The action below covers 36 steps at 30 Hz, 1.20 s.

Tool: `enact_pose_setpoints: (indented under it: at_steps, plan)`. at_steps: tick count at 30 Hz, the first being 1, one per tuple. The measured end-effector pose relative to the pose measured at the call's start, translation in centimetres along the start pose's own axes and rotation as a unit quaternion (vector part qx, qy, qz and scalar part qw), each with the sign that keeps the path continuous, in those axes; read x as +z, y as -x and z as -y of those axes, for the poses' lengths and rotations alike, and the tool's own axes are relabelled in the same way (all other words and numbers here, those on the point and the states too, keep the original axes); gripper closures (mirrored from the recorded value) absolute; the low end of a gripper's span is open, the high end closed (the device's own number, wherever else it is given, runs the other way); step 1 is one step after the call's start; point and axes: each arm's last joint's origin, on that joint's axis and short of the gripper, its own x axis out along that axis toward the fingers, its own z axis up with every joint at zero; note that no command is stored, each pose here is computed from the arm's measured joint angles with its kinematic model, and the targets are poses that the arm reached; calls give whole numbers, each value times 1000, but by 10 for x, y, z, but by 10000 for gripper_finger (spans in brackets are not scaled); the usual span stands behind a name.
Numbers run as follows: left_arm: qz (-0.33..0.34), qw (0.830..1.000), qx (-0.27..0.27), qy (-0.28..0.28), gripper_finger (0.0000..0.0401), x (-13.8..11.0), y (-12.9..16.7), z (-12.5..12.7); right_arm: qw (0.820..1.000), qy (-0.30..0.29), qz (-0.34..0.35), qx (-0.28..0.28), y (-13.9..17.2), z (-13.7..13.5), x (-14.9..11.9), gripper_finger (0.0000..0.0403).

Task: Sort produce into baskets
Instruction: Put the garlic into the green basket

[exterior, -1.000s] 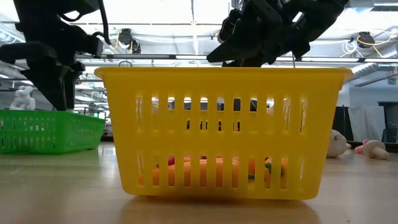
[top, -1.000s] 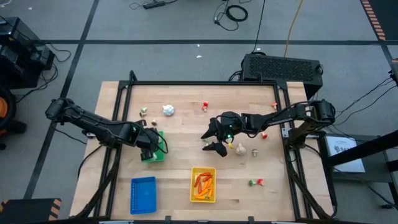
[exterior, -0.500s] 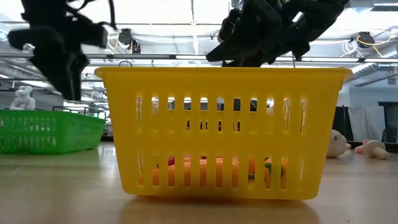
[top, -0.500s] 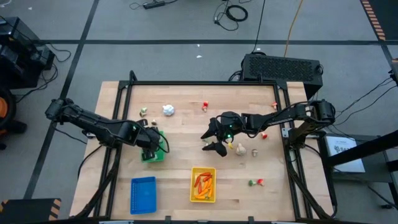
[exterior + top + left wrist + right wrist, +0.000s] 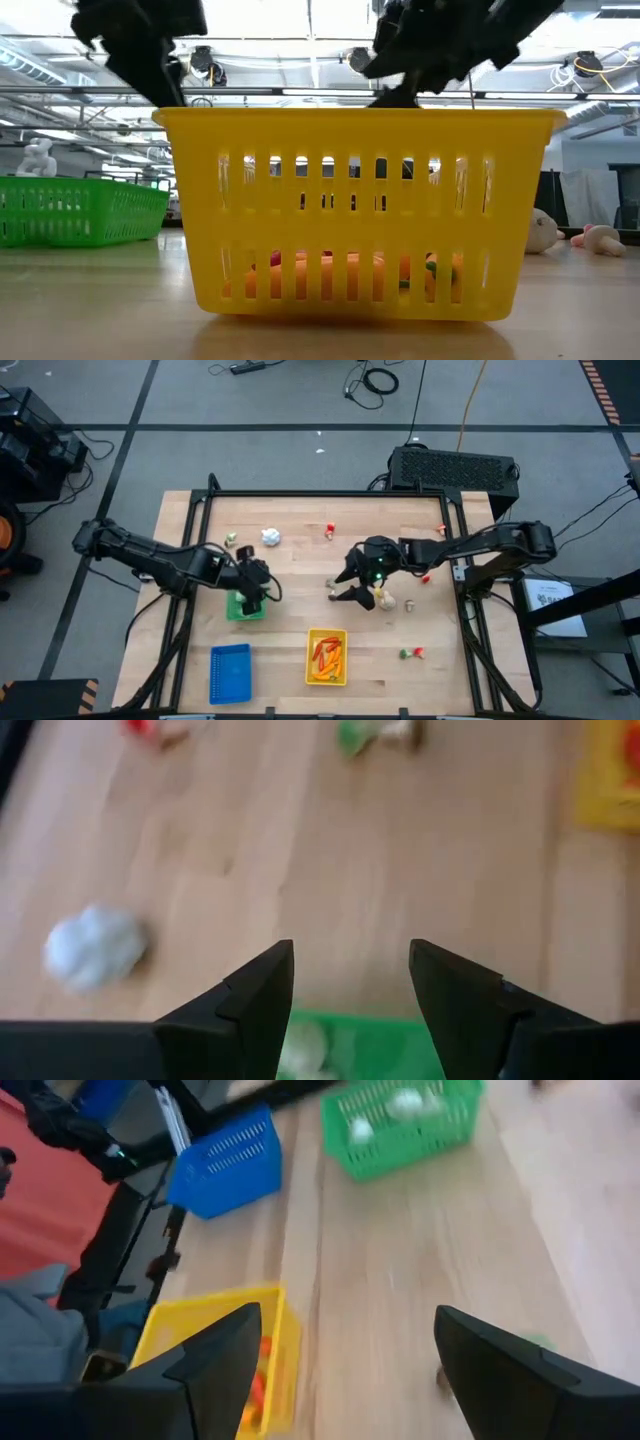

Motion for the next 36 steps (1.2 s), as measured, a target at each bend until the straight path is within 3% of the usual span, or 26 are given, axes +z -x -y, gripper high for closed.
enact_pose_setpoints:
  at_steps: [3,8,13,17,20,23,27,30,34,36]
  plan:
    - [19,999,-25,-28,193,7,-2,-5,998,-46,-43,-29,13,-5,-8,115]
    - [21,999,-12,-45,193,9,-2,-19,978,-141,-131,-85,36,-18,-28,115]
    - [58,997,1,-57,193,11,4,-31,945,-227,-200,-121,54,-32,-45,115]
    - [100,994,5,-42,193,-2,4,-42,904,-298,-243,-187,62,-35,-60,115]
    - [136,990,6,-21,193,-11,2,-47,889,-305,-255,-226,65,-36,-66,115]
    - [205,979,-2,-2,193,-5,5,-47,902,-272,-236,-236,61,-36,-65,115]
    - [270,962,-32,-25,193,5,8,-45,918,-220,-211,-254,56,-34,-62,115]
    - [288,956,-35,-33,193,9,7,-44,904,-240,-217,-281,53,-30,-66,115]
    - [275,960,-35,-37,193,9,2,-43,871,-293,-207,-336,45,-24,-72,115]
    - [265,963,-36,-39,193,8,-2,-42,863,-304,-209,-345,38,-21,-74,115]
